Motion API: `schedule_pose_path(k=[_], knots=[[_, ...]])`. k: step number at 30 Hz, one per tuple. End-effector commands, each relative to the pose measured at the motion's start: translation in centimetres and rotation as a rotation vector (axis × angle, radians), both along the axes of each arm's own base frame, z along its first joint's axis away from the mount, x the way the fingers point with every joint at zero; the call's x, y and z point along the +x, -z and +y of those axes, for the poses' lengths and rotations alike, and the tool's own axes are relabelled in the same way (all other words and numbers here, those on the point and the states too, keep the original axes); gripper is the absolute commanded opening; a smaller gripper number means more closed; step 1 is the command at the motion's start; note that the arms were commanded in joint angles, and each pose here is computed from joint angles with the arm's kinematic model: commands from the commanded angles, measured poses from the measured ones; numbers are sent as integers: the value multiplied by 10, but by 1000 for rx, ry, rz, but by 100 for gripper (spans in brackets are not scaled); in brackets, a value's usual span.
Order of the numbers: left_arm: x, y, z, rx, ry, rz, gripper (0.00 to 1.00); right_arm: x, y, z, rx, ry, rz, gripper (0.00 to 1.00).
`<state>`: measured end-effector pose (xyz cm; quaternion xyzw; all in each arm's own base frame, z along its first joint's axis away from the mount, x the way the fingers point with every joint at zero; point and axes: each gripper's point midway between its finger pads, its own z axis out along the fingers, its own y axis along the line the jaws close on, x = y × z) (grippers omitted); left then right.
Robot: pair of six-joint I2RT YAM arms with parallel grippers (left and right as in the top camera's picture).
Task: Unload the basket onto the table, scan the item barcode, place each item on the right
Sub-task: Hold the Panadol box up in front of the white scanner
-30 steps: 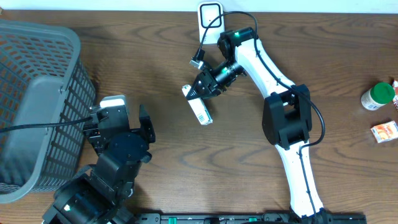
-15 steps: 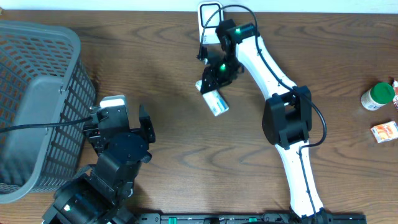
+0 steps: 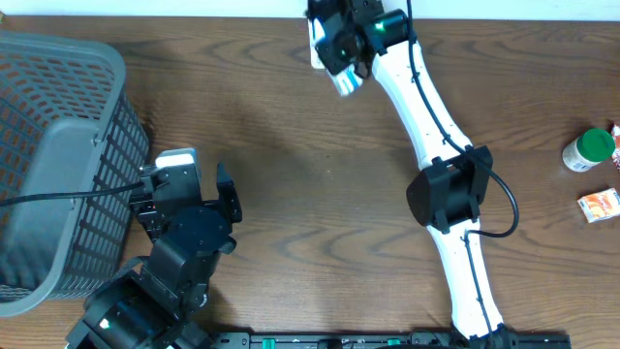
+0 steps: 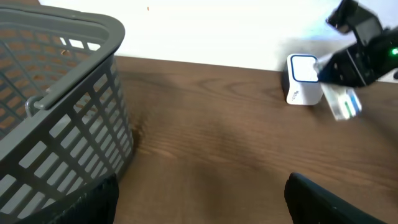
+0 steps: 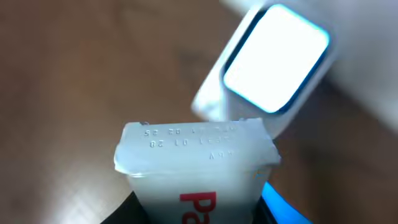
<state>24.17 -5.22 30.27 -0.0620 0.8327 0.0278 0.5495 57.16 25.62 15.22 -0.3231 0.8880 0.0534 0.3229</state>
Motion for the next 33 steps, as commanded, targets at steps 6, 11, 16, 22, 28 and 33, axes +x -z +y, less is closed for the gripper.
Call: schedule_pose_path(k=[6, 11, 16, 22, 28, 33], knots=[[0, -3, 3, 13, -13, -10, 86, 67, -65, 12, -181, -8, -493, 28], [0, -3, 3, 13, -14, -10, 86, 99, -55, 18, -350, 60, -700, 30], [0, -3, 3, 13, -13, -10, 86, 117, -28, 27, -456, 151, -870, 27], [0, -3, 3, 13, -13, -10, 86, 114, 25, 43, -520, 97, -834, 26], [0, -3, 3, 13, -14, -10, 86, 107, 24, 59, -620, 8, -862, 26], [0, -3, 3, 13, -13, -10, 86, 105, 3, 58, -650, 29, -895, 26]])
